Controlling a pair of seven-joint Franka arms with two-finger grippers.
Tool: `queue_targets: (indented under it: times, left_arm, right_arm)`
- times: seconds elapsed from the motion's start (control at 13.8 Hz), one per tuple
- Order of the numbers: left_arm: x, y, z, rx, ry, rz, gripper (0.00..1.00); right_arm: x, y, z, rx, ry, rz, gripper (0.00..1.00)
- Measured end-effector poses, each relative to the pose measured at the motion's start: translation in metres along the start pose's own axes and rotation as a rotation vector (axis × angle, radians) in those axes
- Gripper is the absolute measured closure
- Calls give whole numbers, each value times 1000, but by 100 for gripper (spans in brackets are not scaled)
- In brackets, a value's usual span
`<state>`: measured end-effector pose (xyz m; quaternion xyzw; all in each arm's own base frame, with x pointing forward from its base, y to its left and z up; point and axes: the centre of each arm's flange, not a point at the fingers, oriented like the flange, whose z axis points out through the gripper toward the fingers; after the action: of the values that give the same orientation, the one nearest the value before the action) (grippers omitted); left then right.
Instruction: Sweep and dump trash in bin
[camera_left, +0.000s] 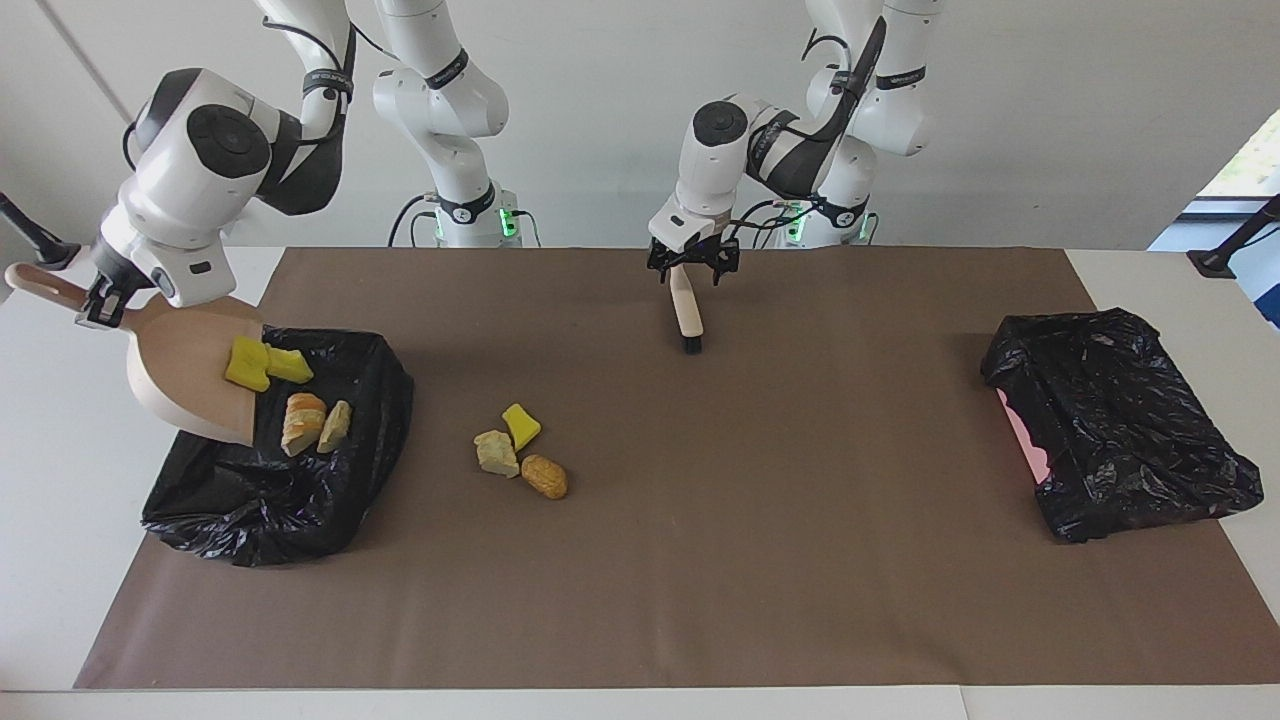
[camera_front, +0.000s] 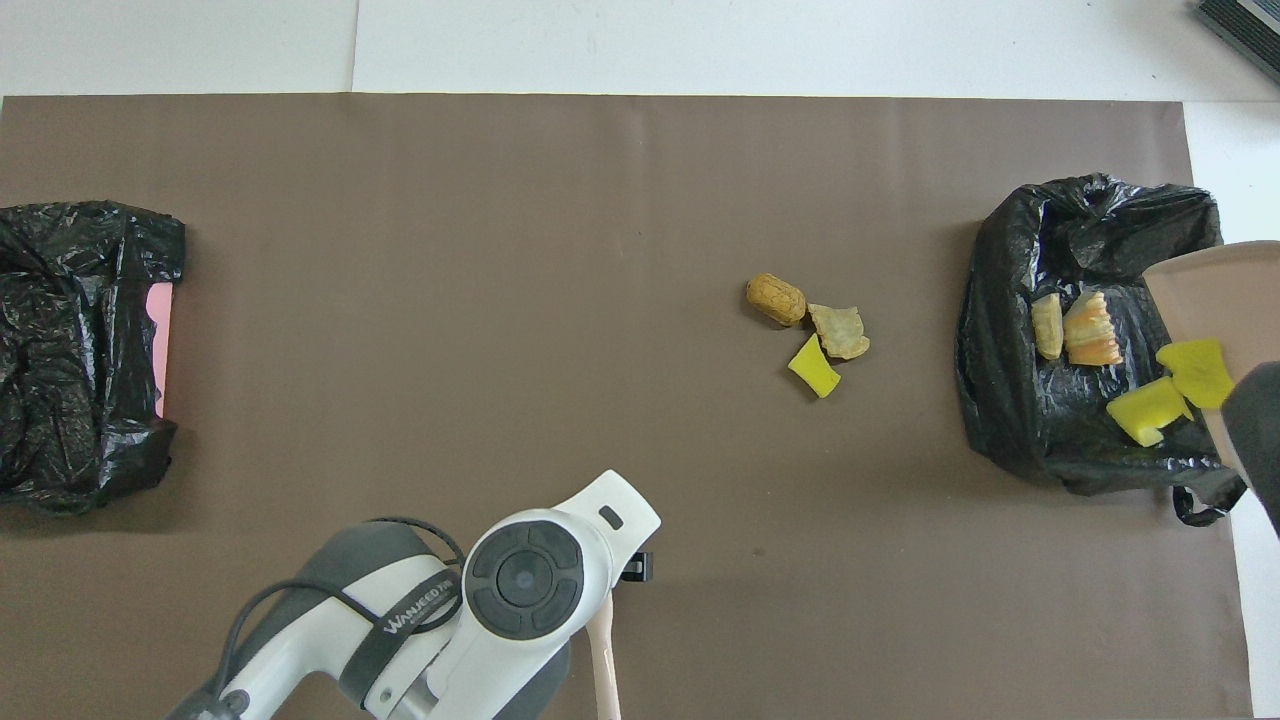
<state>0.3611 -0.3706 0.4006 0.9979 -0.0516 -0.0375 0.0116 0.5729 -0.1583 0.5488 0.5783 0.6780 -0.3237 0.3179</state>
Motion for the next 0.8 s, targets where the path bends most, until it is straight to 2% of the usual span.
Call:
queue_targets:
  times: [0.15,0.29,0.51,0.65,0.8]
  left_arm:
    - [50,-9,-41,17,58,16,0]
    - [94,-37,-78,-2,109,34,0]
    - [130,-101,-136,7,110,62,0]
    - [136,-144,-180,22,81,105,0]
    - [132,-192,-223,23,98,147,0]
  right_arm:
    - [-10,-2,-17,7,-56,-2,67]
    - [-29,-11,-45,9,-81,33,67]
    - [-35,-17,-86,7,-96,80,67]
    - [-13,-12,-112,6,-67,175,67]
    - [25,-7,-142,3,46,306,67]
